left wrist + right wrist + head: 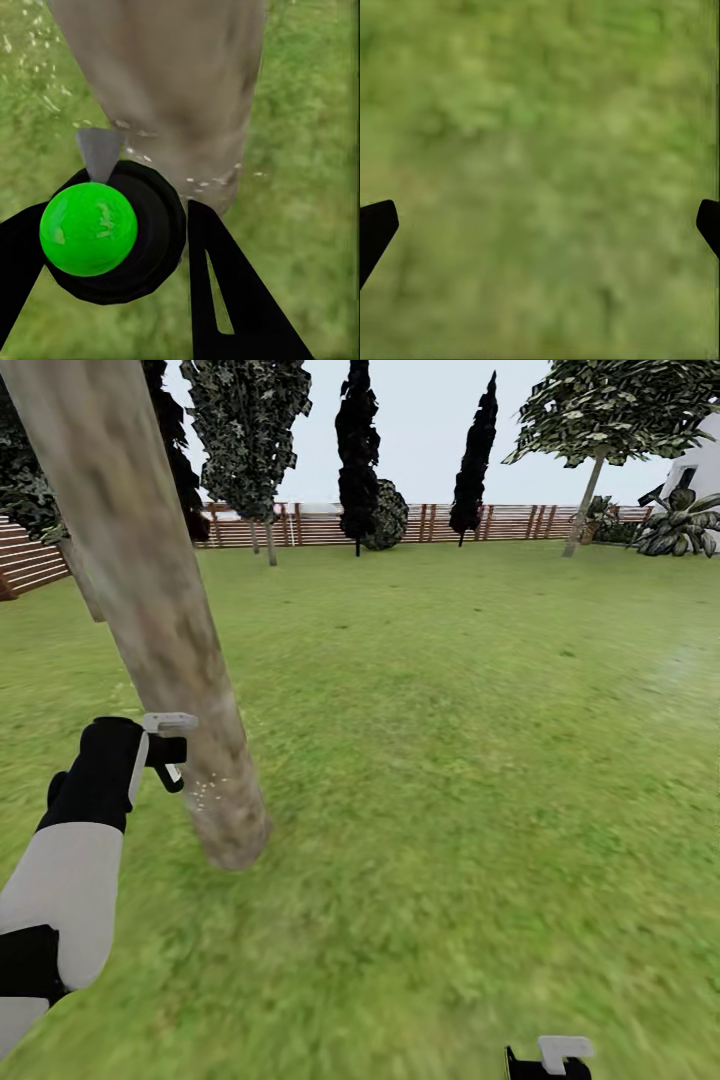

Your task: In the garden, pick up the pesticide atomizer on the floor and spray pesticide onto both trees until each tree trunk is fully covered.

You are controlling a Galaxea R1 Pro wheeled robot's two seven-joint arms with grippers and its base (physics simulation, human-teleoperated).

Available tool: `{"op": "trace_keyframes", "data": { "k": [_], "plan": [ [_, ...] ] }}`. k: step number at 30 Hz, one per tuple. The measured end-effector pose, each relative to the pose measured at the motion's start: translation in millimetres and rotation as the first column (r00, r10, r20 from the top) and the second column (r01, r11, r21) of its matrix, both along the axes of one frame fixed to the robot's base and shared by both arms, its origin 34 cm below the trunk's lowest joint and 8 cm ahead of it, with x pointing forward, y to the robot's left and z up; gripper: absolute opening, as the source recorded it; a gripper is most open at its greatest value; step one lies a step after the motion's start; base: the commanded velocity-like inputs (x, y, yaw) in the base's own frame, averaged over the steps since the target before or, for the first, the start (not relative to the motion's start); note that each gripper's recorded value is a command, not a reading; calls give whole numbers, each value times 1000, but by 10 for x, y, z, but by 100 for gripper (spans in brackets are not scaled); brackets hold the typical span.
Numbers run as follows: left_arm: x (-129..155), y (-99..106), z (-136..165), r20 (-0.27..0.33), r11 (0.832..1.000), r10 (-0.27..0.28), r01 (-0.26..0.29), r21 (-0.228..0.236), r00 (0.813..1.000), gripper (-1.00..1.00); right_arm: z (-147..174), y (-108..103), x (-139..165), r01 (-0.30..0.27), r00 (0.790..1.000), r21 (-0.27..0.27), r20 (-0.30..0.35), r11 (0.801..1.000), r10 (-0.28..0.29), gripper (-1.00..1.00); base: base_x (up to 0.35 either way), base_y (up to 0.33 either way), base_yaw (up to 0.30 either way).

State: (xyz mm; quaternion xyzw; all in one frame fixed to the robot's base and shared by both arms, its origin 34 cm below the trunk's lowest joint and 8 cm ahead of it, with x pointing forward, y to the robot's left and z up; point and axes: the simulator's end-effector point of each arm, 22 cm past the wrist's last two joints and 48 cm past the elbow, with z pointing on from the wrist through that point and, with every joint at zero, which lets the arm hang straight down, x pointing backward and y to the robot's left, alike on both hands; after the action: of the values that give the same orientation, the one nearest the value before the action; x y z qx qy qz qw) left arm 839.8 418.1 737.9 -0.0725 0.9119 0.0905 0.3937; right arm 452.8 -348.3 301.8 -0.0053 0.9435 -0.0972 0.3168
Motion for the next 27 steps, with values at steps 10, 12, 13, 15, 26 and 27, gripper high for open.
{"op": "trace_keyframes", "data": {
  "k": [10,12,13,15,26,27],
  "plan": [
    [-9,44,7,1,1000,5,-5,2,1000,-100,-1,0,-3,0,1000,0,0,1000,0,100,2,-272,0],
    [-9,67,40,6,1000,9,-9,3,1000,-100,2,-1,-1,1,1000,0,0,1000,-1,100,185,-100,0],
    [-12,112,90,17,1000,15,-16,11,1000,-100,3,1,3,0,1000,0,1,1000,0,100,281,-2,0],
    [-12,144,180,40,1000,21,-21,13,999,-100,3,1,1,0,1000,0,1,1000,0,100,250,43,0],
    [-22,213,226,50,999,30,-31,20,998,-100,-4,38,5,-2,1000,5,0,1000,2,100,12,2,231],
    [-15,207,240,52,999,29,-30,20,998,-100,-5,38,2,-2,1000,5,0,1000,2,100,0,0,277]
  ]
}}
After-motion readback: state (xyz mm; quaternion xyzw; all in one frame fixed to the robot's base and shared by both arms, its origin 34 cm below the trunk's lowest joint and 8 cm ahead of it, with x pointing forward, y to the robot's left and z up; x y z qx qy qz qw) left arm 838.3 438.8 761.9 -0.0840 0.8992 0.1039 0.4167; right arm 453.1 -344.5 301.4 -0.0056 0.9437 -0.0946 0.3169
